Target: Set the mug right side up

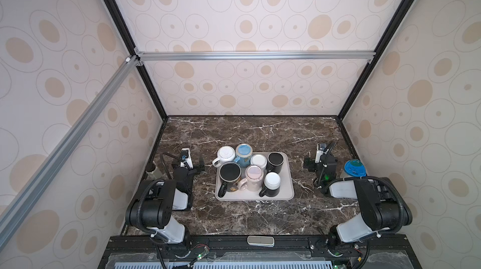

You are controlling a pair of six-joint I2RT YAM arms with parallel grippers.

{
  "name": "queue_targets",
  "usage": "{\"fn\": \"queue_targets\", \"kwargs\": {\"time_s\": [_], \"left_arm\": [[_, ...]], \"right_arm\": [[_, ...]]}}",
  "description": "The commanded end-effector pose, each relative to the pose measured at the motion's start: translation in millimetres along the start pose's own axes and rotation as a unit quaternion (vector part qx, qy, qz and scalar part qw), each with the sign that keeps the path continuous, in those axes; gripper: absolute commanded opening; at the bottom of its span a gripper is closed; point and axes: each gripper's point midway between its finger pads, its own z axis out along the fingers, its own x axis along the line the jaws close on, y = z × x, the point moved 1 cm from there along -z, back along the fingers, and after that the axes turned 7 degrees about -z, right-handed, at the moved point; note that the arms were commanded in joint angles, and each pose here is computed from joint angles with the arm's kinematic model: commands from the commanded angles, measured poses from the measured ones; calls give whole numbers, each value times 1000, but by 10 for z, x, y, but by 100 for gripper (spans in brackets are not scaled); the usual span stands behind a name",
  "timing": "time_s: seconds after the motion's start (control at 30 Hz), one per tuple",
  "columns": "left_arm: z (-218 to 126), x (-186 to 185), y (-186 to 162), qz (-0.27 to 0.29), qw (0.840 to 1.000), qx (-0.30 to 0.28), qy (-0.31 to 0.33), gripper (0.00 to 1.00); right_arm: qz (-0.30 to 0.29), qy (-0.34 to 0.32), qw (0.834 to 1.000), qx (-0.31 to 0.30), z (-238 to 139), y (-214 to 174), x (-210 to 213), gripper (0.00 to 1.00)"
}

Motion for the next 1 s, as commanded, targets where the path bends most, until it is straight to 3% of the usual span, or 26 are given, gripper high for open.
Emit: {"fn": "queue_targets", "kwargs": {"time_s": [0.0,0.97], "left_arm": [[39,-28,61,12,1000,-9,-6,100],[39,-26,67,10,1000,-9,-6,100]], "right_arm": [[5,-2,1000,-10,-13,45,-10,100],[8,6,1000,-7,5,40,-6,100]]}}
